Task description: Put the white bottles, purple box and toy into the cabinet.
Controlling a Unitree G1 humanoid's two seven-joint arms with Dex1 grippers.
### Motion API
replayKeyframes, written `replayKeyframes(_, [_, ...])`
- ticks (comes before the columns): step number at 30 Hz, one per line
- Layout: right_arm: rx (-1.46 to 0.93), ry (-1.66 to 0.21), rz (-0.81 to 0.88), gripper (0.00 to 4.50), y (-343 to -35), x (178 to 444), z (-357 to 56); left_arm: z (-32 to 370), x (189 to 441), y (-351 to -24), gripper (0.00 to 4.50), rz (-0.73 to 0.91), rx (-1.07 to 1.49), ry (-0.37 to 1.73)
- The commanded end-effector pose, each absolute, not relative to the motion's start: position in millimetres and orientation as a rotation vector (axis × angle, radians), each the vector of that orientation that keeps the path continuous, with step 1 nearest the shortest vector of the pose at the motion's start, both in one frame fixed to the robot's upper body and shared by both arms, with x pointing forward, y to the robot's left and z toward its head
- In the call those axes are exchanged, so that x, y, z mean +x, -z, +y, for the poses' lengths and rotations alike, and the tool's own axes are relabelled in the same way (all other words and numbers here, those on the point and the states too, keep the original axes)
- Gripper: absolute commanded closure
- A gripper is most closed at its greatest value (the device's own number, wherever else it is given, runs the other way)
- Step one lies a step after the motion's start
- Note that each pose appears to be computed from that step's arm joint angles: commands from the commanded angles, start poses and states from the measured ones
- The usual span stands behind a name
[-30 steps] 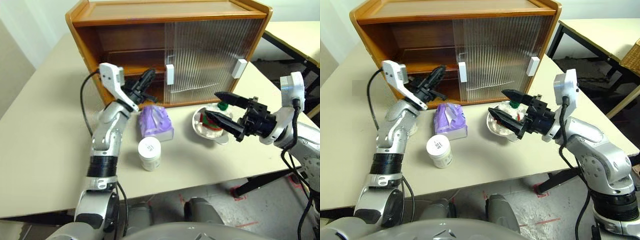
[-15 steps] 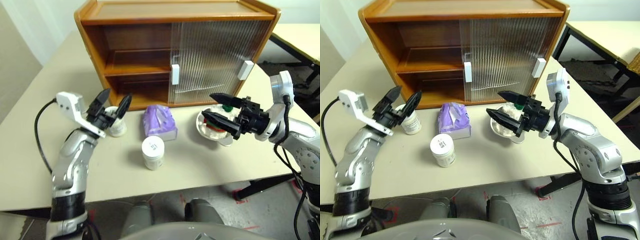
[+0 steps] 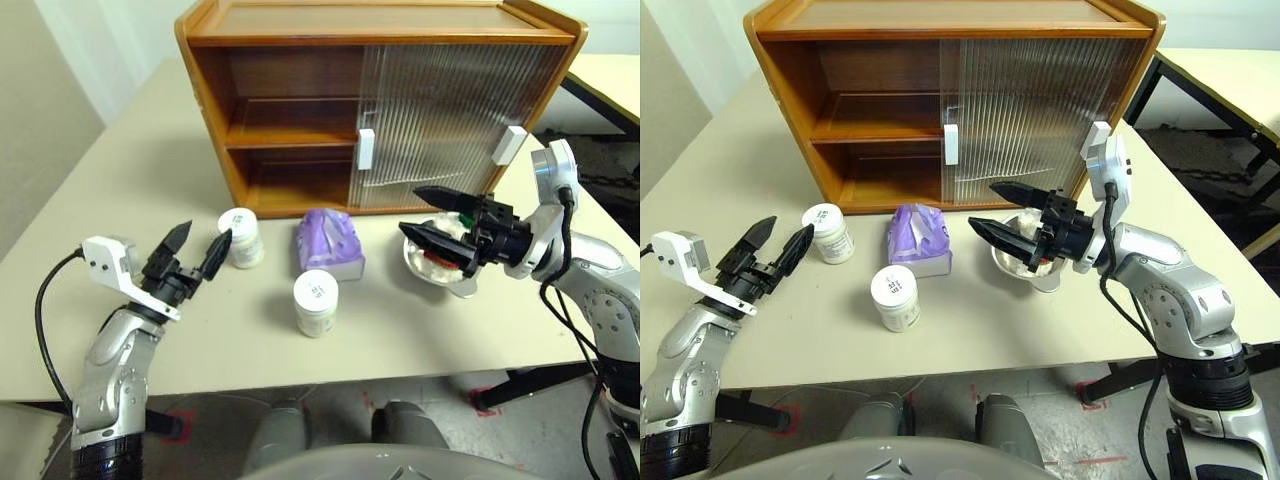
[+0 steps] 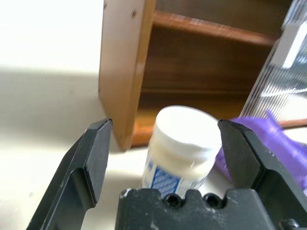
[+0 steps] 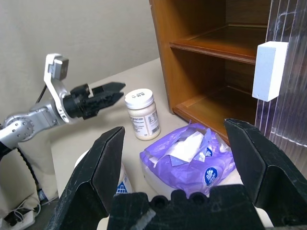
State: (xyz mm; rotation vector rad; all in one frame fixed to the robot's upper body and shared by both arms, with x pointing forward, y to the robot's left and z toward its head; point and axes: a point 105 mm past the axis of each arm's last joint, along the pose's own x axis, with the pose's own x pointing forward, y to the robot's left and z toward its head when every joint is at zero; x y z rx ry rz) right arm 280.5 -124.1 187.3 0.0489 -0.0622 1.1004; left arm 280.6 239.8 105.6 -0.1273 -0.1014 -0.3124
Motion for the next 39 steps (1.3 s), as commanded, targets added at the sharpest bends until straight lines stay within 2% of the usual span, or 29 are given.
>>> replayKeyframes(1, [0.04, -1.103, -0.066, 0.0, -188, 281, -124, 238, 281, -99, 0.03, -0.083, -0.108, 0.333])
replayKeyframes(10, [0.034, -1.085, -0.067, 0.0, -189, 280, -126, 222, 282, -82, 0.03, -0.035, -0.071, 0.437])
replayKeyframes(18, [0.033, -1.078, -0.07, 0.0, -189, 279, -127, 230, 290, -74, 0.03, -0.029, -0.014, 0.402])
replayKeyframes(39, [0.033, -1.065, -0.087, 0.0, -194, 277, -126, 221, 300, -60, 0.03, -0.008, 0.07, 0.438])
